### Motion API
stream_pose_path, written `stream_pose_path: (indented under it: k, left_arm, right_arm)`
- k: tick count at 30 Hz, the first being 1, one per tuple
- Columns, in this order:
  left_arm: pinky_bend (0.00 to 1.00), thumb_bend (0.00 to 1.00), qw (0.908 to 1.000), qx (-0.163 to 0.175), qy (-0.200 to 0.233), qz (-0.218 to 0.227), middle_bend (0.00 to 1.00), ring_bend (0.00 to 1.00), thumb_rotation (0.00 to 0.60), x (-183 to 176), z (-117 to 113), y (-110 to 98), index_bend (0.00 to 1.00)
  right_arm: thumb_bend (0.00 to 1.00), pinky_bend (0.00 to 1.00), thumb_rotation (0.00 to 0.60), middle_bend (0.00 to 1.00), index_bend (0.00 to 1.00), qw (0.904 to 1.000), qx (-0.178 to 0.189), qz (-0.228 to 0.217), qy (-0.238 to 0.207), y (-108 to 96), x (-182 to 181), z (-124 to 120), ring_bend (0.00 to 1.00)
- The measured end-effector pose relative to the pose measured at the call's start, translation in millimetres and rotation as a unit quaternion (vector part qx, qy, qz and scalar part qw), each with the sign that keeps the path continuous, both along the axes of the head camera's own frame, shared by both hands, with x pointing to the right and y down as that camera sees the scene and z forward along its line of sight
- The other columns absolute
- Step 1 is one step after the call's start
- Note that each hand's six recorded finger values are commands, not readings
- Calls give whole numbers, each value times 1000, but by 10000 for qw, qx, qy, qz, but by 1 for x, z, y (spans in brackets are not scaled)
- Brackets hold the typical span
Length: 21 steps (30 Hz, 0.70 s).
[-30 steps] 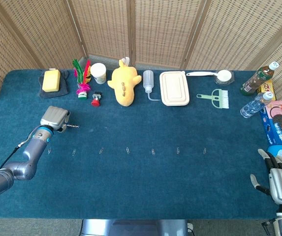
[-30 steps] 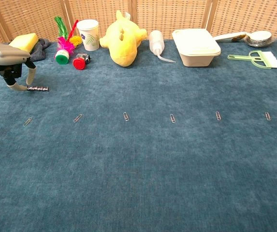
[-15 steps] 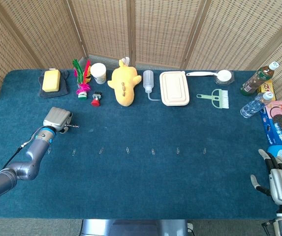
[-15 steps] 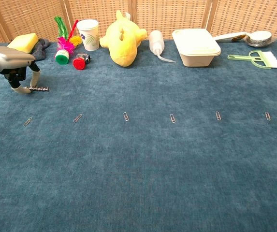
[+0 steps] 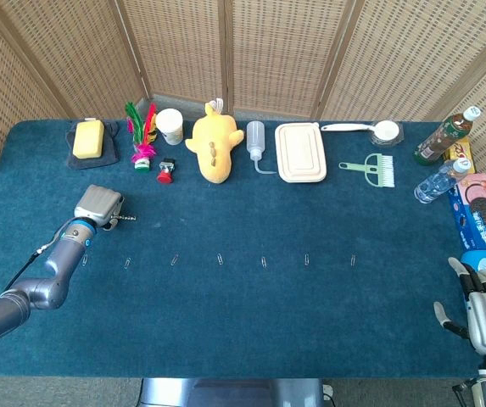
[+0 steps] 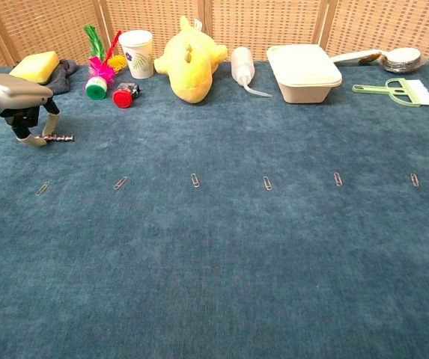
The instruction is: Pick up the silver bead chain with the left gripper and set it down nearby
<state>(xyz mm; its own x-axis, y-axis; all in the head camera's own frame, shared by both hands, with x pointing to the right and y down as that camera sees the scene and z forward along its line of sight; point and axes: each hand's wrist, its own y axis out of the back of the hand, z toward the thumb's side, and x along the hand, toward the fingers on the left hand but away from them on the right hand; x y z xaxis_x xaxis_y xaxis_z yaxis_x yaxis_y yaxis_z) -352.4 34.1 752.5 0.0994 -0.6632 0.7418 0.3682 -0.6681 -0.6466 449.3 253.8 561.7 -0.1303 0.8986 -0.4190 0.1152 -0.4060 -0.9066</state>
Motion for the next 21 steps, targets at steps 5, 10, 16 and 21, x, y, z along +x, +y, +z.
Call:
stream_pose_path:
  k: [5,10,16,21]
  left_arm:
    - [933,665,10000,15,-53,26,954,987,599,-3,-1,0,589]
    - [933,679,10000,-13,-81,22,954,988,600,-4,-2,2,617]
    - [933,681,9999,152,53,30,954,989,600,-2,-13,-2,626]
    - [933,679,9990,388,206,103,955,991,600,0,-30,-8,629]
  right_arm:
    - [376,181,514,203,120,10000,46,-6,-6,-1,-1,-2,237]
    - [376,181,514,203,121,10000,56,-8,-15,0,-1,-3,238]
    - [376,181,513,203,120,10000,74,-16,-42,0,-2,-3,237]
    - [376,181,514,203,118,9999,94,-41,-87,-1,-3,-2,238]
